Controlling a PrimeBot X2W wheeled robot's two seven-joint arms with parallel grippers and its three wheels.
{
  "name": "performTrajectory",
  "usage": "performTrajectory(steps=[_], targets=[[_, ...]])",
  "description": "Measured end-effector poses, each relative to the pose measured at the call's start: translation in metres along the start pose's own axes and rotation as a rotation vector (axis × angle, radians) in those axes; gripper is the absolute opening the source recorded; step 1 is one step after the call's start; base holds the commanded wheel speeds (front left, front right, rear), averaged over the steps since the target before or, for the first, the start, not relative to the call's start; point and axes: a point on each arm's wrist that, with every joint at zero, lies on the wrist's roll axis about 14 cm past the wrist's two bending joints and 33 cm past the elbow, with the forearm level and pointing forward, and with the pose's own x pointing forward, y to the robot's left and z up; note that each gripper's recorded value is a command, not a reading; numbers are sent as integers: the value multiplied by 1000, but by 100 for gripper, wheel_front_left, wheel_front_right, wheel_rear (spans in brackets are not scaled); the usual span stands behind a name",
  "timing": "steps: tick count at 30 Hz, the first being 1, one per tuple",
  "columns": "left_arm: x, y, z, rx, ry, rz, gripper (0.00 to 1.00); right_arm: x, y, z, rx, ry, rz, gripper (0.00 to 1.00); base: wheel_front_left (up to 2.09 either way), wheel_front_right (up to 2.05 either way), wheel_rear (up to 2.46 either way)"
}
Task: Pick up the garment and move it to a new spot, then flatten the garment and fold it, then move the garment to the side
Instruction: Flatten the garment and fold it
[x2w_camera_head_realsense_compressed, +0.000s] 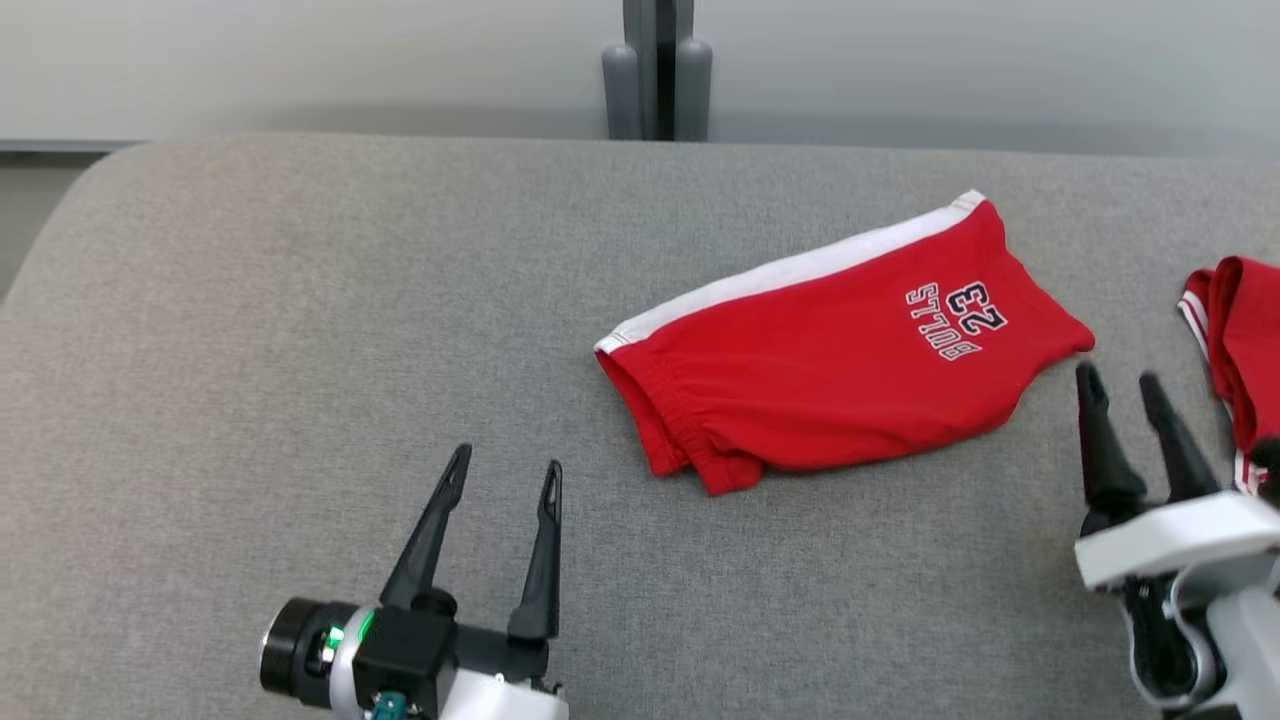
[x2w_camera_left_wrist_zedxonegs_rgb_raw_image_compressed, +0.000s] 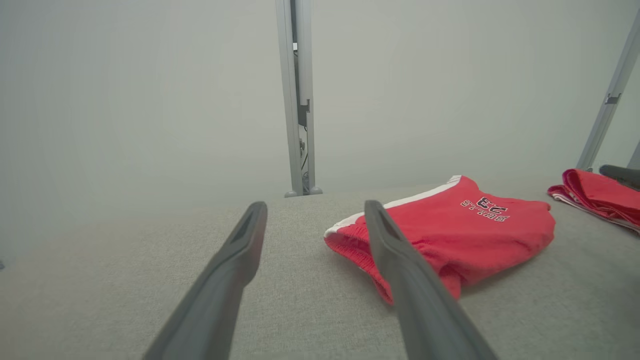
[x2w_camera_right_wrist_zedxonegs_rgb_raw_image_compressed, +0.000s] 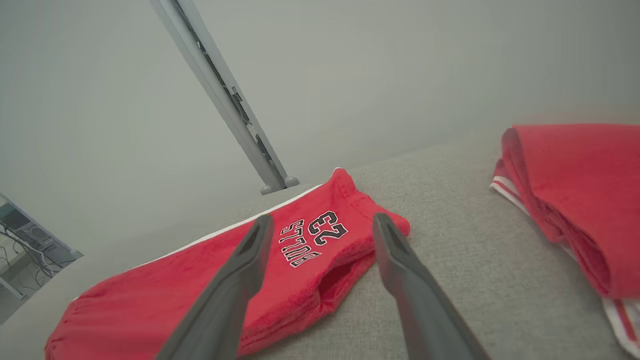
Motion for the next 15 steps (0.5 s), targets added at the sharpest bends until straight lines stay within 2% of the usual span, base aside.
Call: performTrajectory(steps=[9,15], targets=[[-12,-2,4,12,-8,7,100,-21,-17,-22,187,56,-86,100,0,0,0],[-10,-1,1,10,2,1,100,4,-37,-13,283,68,-143,100,0,0,0]])
